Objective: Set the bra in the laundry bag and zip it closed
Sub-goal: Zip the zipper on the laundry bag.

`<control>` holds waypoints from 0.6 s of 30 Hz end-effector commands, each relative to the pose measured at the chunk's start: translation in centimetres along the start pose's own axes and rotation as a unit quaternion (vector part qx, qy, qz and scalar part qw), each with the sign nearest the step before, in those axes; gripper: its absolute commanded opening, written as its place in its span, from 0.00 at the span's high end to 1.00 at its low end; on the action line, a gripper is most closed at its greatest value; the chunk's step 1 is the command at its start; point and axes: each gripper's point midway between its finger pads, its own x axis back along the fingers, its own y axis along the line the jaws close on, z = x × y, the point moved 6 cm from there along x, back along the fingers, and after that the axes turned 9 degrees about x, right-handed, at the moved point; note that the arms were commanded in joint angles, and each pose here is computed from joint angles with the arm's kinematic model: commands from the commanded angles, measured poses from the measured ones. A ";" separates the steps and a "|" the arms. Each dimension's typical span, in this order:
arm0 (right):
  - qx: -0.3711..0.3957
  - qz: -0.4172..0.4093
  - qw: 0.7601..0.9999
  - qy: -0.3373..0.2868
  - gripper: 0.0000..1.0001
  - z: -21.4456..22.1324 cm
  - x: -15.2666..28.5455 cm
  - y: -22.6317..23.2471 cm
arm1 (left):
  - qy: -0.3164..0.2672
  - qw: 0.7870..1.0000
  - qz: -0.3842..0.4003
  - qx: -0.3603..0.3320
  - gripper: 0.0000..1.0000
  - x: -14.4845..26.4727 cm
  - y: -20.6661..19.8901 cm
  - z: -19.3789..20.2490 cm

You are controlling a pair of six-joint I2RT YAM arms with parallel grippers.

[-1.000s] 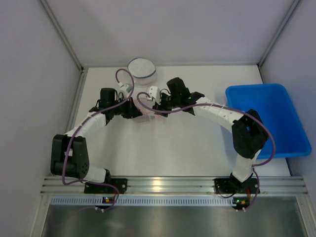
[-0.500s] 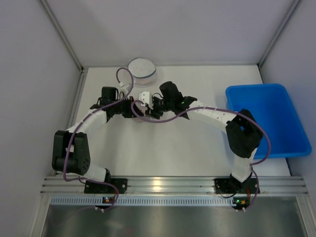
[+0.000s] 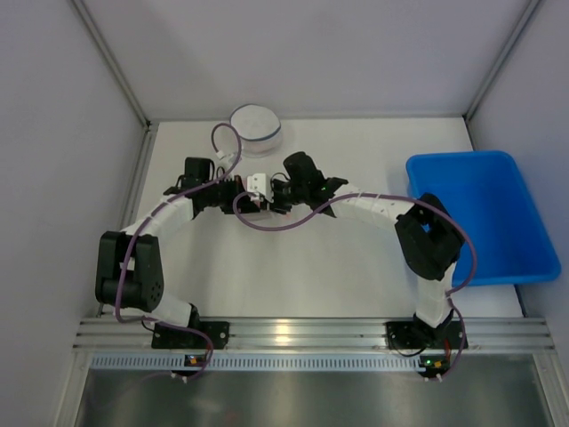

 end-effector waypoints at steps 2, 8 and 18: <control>0.033 0.000 0.999 -0.026 0.56 -1.2 -0.7 0.0 | -0.005 1.000 0.020 -0.007 1.00 0.2 -1.0 -1.1; 0.021 -0.001 1.000 -0.014 0.58 -0.4 -1.4 0.2 | -0.002 1.000 0.020 -0.007 1.00 0.2 -1.0 -1.2; 0.042 0.020 0.999 0.005 0.81 0.5 -1.5 -0.3 | 0.007 1.000 0.026 -0.003 1.00 0.6 -1.2 -1.0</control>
